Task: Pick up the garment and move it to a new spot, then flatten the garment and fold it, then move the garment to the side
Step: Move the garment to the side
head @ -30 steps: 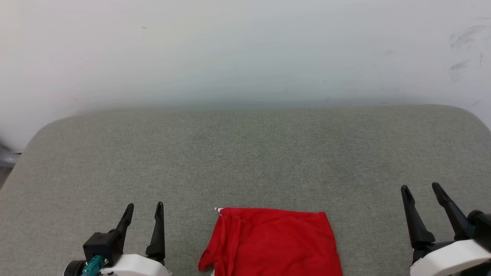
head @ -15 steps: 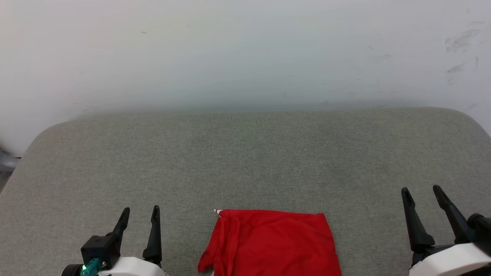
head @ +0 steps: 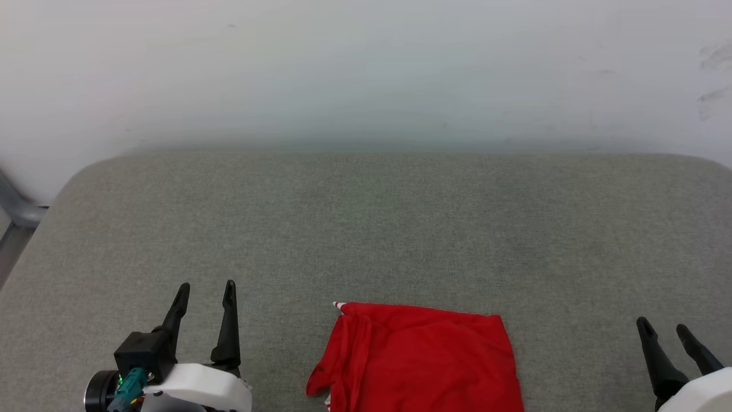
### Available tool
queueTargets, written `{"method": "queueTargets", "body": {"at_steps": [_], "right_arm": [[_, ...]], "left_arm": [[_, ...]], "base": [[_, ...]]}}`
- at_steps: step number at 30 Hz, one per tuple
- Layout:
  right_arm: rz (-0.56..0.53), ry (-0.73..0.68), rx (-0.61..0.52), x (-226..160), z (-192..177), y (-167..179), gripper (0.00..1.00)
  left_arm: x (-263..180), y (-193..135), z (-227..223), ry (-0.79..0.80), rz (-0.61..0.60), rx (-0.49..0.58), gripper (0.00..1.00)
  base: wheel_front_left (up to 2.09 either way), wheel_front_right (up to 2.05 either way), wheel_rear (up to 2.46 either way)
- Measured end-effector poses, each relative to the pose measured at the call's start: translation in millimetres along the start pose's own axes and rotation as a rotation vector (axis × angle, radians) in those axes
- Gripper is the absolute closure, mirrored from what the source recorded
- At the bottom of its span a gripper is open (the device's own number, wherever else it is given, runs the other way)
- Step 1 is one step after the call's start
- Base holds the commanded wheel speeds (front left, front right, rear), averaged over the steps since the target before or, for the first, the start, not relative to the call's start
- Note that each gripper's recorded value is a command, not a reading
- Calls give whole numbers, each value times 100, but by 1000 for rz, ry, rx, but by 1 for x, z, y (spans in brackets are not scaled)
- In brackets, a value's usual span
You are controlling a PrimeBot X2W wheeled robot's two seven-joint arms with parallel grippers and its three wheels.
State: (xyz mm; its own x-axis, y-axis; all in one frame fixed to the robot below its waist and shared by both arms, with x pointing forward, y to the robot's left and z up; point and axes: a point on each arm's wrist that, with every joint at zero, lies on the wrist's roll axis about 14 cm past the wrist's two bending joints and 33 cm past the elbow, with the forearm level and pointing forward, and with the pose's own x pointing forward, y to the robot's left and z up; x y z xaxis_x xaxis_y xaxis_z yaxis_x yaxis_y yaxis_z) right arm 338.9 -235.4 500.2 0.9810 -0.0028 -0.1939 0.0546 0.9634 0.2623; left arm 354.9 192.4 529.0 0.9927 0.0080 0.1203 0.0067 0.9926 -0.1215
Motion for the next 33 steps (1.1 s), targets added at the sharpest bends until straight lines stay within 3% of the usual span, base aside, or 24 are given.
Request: {"method": "queueTargets", "body": {"at_steps": [8, 14, 20, 25, 29, 30, 31, 33], "right_arm": [[23, 357, 135, 19, -71, -3, 0], [154, 601, 200, 27, -121, 44, 0], [277, 744, 259, 32, -145, 86, 0], [316, 905, 267, 19, -171, 96, 0], [332, 952, 275, 14, -175, 101, 0], [333, 956, 275, 14, -175, 101, 59], [335, 965, 268, 12, -176, 101, 100], [333, 960, 264, 12, -174, 100, 100]], "left_arm": [[11, 5, 4, -21, 24, -1, 0], [17, 12, -1, -12, 54, -7, 0], [22, 19, -4, -8, 77, -6, 0], [19, 25, -8, 3, 103, -6, 0], [18, 27, -8, 1, 111, -10, 0], [18, 27, -8, -1, 111, -8, 0], [18, 27, -8, -1, 111, -8, 0], [18, 26, -8, 0, 110, -11, 0]], "base": [[0, 0, 0], [0, 0, 0], [0, 0, 0], [0, 0, 0], [0, 0, 0], [0, 0, 0], [0, 0, 0], [0, 0, 0]]}}
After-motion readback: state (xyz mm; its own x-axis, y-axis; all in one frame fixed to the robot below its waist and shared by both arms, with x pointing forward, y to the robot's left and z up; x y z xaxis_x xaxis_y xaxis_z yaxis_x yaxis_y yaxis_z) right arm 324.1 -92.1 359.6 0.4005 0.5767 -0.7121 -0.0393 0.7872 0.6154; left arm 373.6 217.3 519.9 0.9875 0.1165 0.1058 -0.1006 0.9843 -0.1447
